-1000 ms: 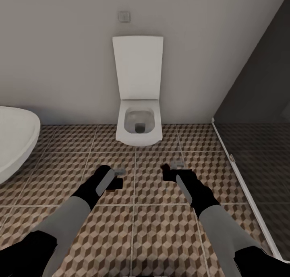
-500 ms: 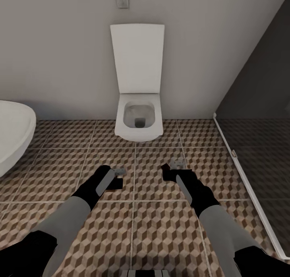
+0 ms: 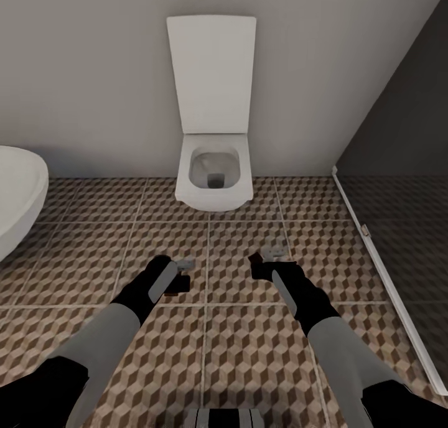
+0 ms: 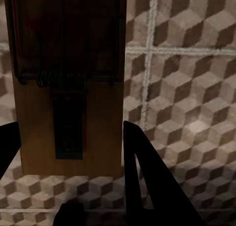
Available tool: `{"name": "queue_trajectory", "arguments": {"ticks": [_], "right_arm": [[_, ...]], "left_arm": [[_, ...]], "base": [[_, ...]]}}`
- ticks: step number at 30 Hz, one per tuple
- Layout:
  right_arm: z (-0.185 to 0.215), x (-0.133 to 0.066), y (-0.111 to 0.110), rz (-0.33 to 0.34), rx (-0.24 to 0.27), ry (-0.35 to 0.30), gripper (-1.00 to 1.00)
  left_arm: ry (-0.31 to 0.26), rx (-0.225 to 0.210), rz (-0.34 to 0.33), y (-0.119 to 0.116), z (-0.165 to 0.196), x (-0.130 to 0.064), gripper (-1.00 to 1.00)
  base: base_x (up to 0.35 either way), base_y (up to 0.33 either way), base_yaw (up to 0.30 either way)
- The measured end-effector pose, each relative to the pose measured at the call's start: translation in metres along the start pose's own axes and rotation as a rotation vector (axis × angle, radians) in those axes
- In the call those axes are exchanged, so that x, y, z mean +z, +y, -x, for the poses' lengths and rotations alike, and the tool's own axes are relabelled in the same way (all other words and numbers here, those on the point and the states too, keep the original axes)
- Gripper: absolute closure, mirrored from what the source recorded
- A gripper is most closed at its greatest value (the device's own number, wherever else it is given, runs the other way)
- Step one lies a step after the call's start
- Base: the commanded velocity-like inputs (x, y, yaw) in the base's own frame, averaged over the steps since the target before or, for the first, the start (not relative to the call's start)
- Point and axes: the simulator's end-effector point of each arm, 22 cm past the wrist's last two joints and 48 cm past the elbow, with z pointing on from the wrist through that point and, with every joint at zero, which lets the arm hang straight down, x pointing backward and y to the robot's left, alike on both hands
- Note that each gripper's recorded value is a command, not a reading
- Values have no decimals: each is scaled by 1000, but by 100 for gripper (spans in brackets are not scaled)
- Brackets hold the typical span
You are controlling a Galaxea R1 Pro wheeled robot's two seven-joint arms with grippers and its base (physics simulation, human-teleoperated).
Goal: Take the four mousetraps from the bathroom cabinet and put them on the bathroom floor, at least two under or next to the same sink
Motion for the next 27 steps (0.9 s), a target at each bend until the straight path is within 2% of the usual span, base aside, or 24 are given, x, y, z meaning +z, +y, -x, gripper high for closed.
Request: {"name": "queue_trajectory", "arguments": {"ticks": [13, 20, 25, 27], "right_arm": [[-7, 8, -1, 1, 2, 11, 100], [8, -5, -1, 4, 0, -52, 100], [7, -6, -2, 4, -5, -55, 100], [6, -6, 3, 9, -21, -54, 100]], "left_arm": [[14, 0, 1, 0, -5, 10, 100], [14, 0, 1, 0, -5, 10, 100], [14, 0, 1, 0, -5, 10, 100], [14, 0, 1, 0, -5, 10, 100]], "base": [[0, 0, 0], [0, 0, 0], [0, 0, 0], [0, 0, 0]]}}
